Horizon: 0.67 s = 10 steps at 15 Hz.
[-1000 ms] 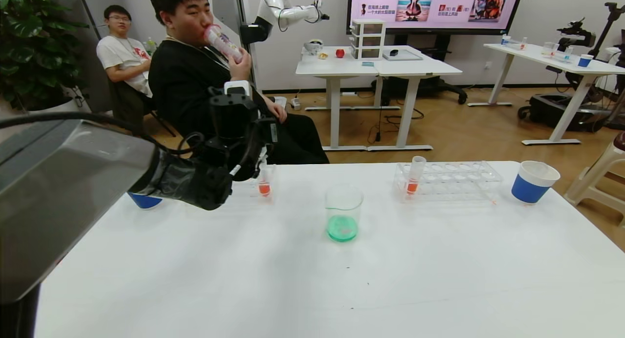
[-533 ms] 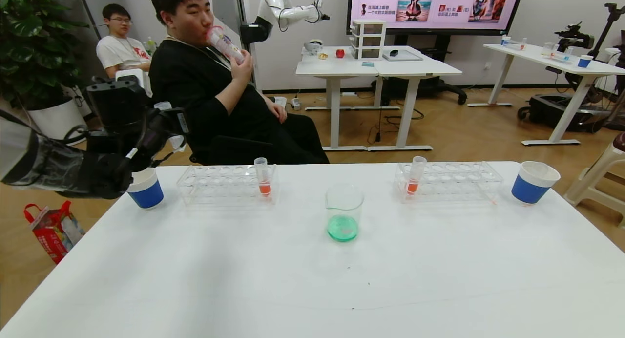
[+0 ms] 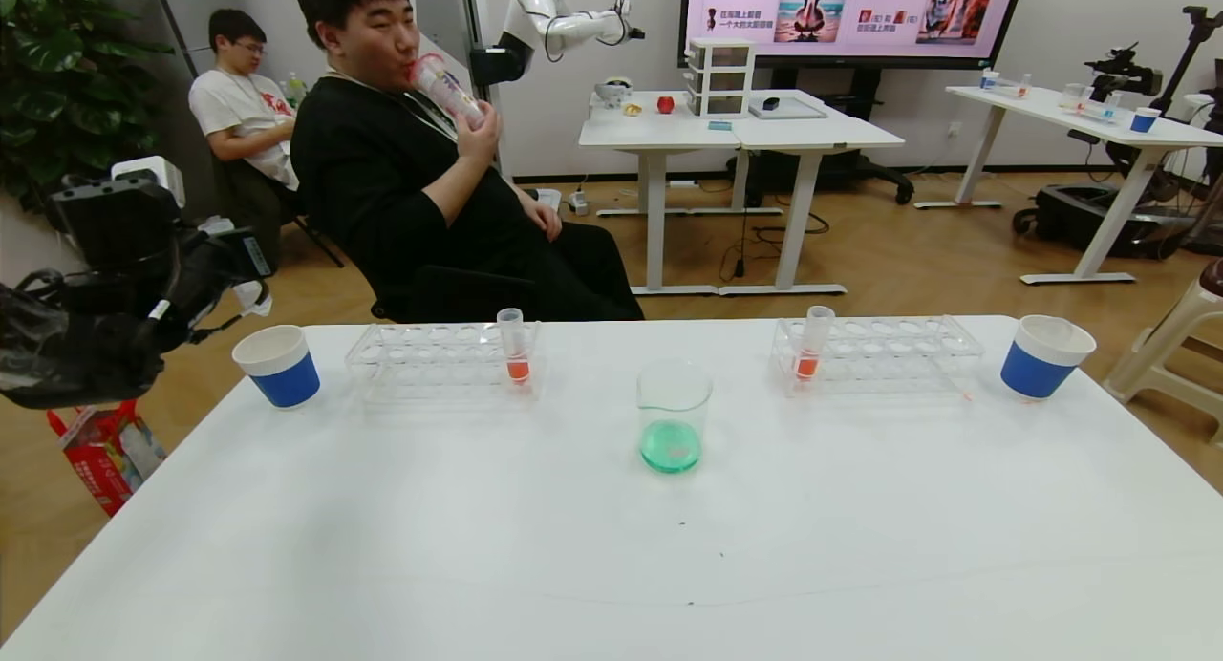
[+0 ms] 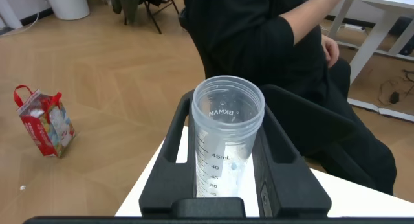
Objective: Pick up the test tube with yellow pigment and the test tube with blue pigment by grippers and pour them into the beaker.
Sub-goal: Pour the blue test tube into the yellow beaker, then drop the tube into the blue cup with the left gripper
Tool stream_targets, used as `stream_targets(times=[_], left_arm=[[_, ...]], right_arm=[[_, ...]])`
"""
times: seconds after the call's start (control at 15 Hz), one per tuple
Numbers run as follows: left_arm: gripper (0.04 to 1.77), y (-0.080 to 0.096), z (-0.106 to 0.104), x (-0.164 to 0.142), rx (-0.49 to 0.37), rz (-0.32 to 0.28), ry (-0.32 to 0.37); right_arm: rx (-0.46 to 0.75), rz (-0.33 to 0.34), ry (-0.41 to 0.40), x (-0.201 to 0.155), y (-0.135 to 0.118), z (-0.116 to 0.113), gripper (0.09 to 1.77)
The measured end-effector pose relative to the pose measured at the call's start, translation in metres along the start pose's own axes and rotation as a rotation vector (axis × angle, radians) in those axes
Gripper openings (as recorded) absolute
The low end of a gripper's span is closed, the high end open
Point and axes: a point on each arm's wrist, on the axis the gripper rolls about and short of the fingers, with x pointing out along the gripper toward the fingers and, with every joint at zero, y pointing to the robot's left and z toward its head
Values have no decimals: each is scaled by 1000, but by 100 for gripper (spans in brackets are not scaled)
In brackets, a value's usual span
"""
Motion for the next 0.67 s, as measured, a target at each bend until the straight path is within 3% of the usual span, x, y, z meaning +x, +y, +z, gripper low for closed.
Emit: stream_targets(times=[0.27, 0.53, 0.67], left_arm=[[50, 5, -14, 10, -6, 14, -25], [50, 7, -43, 13, 7, 21, 43], [50, 6, -52, 15, 5, 18, 30]], right_arm=[[0, 0, 0, 0, 0, 0, 174], [0, 0, 0, 0, 0, 0, 174], [0, 0, 0, 0, 0, 0, 174]])
